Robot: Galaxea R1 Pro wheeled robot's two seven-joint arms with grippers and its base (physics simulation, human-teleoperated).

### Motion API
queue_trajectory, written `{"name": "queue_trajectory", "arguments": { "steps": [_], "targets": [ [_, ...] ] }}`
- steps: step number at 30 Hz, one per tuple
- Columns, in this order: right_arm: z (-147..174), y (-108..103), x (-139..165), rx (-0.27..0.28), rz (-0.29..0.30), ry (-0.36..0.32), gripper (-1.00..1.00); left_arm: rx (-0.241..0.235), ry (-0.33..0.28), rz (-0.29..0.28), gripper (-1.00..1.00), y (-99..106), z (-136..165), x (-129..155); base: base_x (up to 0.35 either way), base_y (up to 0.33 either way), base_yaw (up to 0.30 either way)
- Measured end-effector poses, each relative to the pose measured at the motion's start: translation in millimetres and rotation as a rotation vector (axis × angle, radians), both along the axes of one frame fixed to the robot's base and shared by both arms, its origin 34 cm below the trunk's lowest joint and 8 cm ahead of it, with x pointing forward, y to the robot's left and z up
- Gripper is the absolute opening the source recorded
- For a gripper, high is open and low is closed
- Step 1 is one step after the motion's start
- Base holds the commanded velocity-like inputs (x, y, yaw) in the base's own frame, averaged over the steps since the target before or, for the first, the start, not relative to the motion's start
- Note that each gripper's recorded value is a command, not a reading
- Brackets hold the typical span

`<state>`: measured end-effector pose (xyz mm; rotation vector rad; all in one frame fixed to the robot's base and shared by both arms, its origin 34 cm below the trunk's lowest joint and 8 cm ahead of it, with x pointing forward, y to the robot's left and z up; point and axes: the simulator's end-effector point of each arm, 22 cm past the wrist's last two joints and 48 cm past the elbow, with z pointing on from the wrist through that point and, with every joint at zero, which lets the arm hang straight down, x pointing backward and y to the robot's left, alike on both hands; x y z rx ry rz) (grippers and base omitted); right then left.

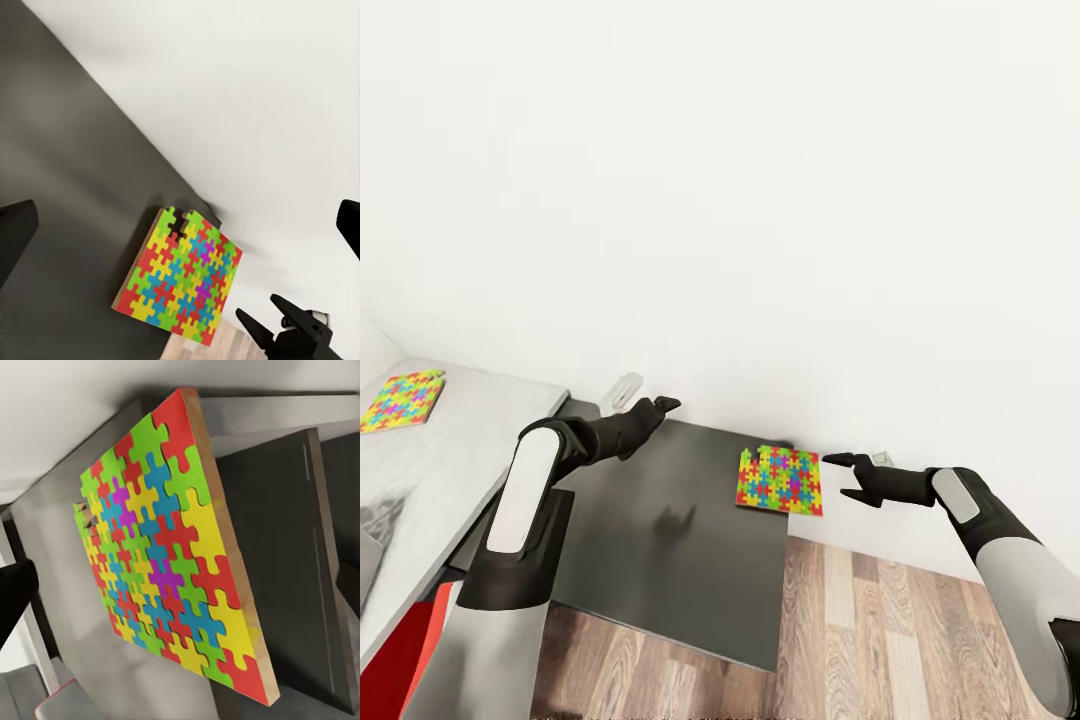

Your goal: Put all the toys in the child's room - the three board games (two on the bed and one on the table), the two jigsaw puzzles on the table, and the tennis ball on the table - inside the toy box on the table in the child's room.

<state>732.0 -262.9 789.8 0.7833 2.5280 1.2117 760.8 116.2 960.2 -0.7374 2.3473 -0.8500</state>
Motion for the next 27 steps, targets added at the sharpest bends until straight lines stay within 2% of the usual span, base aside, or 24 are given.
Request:
{"name": "queue_trajectory", "arguments": {
  "steps": [27],
  "targets": [
    [-26.2, 0.4, -8.3, 0.003, -0.002, 0.044, 1.00, -0.049, 0.047, -0.015, 1.00, -9.1, -23.0, -2.3, 0.000, 0.000, 0.000]
  ]
}}
